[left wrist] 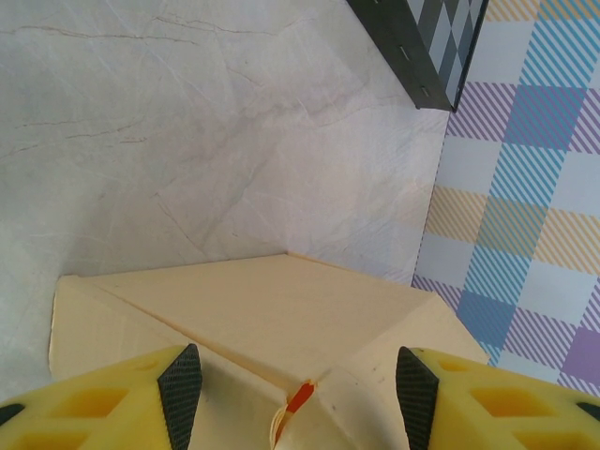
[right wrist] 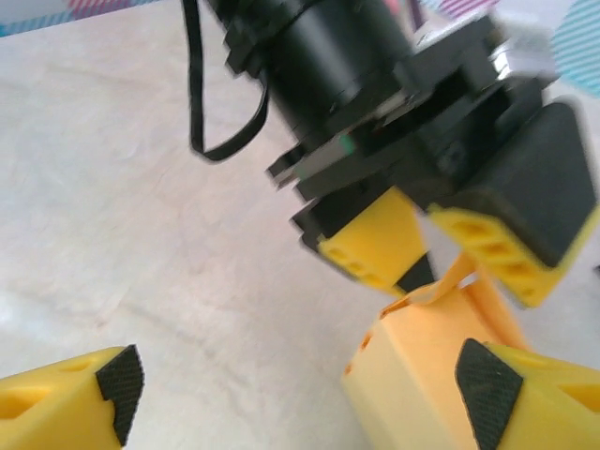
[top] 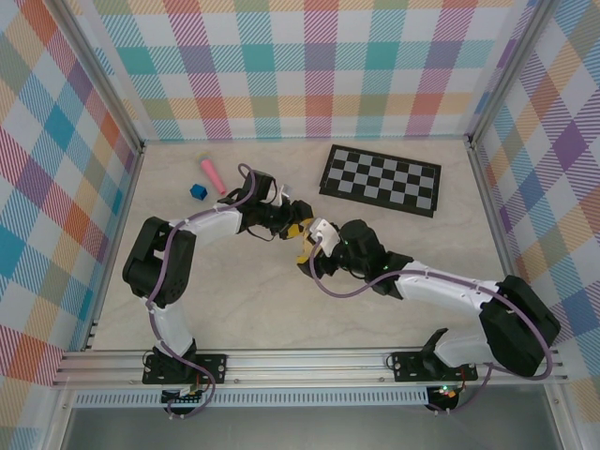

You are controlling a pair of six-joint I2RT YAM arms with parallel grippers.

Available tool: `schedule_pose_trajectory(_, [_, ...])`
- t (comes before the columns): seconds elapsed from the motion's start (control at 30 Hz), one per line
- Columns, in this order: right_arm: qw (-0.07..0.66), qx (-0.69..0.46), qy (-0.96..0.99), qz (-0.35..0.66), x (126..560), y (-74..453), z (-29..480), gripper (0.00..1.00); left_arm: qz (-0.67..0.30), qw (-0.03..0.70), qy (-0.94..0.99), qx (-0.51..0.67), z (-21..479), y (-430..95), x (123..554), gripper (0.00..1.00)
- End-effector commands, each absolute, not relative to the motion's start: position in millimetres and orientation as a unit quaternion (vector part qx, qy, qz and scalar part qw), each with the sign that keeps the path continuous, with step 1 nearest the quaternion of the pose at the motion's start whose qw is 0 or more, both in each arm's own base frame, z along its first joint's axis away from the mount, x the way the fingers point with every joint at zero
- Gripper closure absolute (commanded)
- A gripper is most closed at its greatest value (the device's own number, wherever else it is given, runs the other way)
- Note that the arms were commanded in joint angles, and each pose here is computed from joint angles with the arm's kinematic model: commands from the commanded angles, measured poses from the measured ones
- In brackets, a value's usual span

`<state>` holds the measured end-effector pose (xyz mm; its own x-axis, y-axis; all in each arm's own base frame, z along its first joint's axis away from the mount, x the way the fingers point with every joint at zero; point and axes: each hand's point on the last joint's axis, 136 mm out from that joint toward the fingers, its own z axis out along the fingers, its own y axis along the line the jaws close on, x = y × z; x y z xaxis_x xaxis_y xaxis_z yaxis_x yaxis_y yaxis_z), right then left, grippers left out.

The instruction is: Fold the paper box

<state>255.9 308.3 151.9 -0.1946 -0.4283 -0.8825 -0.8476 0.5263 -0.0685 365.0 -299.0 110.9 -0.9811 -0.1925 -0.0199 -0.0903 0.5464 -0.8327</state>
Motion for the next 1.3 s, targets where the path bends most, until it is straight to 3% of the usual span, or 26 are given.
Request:
schedule_pose_trajectory(0.0, [0.505,-0.411,0.731,0.205,274,305,153,0.2,-0.409,0.01,0.903,-0.127,62,-279,354,0.41])
schedule_pose_trajectory(0.33, [0.526,-0.306,0.772,0.186,311,309,151,0.43,-0.405,0.007,0.9,-0.159,59,-276,352,0.41])
schedule_pose_trajectory(0.73, [0.523,-0.276,0.784,0.19,315,313,152,0.55,-0.406,0.004,0.898,-0.173,63,-272,344,0.41])
schedule_pose_trajectory(1.03, [0.521,-0.272,0.788,0.185,311,321,146,0.61,-0.404,0.009,0.898,-0.174,62,-269,346,0.4])
schedule_pose_trajectory(1.27, [0.522,-0.331,0.747,0.244,286,322,171,0.52,-0.396,0.015,0.902,-0.17,61,-267,348,0.4])
